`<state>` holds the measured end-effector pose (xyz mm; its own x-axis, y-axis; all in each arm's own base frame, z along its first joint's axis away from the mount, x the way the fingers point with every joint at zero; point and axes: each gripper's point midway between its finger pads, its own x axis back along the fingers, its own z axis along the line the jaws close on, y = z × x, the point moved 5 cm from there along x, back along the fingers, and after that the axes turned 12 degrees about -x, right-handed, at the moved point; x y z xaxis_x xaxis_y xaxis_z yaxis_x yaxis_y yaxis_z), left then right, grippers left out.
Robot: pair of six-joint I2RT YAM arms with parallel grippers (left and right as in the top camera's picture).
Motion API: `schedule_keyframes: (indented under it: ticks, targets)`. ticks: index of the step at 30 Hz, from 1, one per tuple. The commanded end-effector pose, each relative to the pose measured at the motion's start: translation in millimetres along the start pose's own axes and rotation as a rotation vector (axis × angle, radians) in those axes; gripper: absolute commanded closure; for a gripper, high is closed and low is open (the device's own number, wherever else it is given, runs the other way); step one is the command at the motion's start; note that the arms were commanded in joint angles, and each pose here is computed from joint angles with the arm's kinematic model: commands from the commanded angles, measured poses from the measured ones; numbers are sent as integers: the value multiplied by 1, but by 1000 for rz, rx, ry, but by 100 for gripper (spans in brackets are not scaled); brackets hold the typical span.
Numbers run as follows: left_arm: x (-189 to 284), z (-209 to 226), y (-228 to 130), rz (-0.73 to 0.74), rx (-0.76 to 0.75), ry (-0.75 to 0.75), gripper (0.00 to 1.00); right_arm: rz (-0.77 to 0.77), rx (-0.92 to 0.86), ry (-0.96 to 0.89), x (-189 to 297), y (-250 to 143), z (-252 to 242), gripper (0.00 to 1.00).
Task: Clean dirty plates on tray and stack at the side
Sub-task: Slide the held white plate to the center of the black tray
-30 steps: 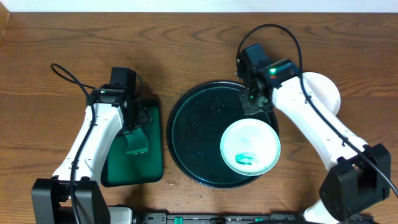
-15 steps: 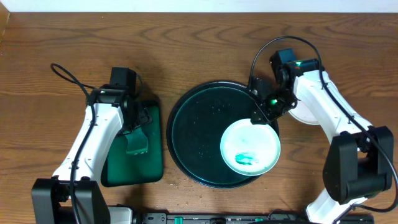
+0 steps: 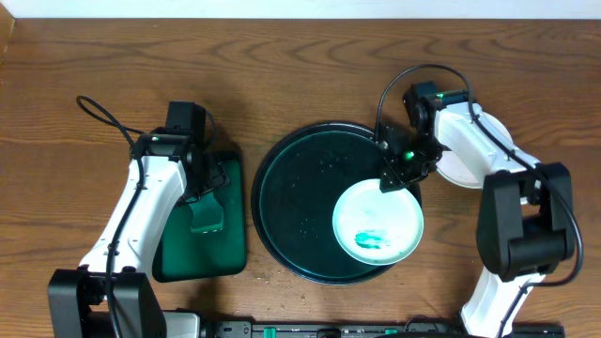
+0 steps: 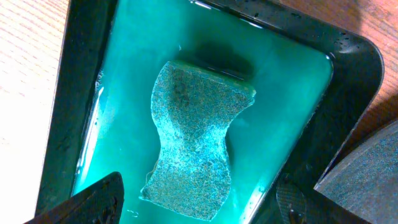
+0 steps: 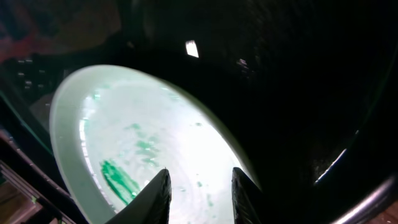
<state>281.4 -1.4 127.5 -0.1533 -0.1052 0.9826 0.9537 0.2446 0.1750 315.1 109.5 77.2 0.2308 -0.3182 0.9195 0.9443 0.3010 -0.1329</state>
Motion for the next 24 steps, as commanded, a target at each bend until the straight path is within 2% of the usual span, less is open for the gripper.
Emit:
schedule_keyframes:
  ticks: [1, 8, 12, 17, 24]
  targets:
    - [-3, 2, -3, 12, -4, 10, 21, 12, -43, 3, -4, 0, -10, 71]
    - [-3, 2, -3, 12, -4, 10, 21, 10, -42, 23, -3, 0, -9, 73]
    - [-3, 2, -2, 6, -4, 8, 21, 8, 20, 85, -2, -1, 0, 74]
    - [-3, 2, -2, 5, -4, 8, 21, -5, 89, 143, -1, 0, 7, 66]
    - [-3, 2, -2, 5, -4, 8, 21, -29, 126, 166, 5, 2, 12, 60]
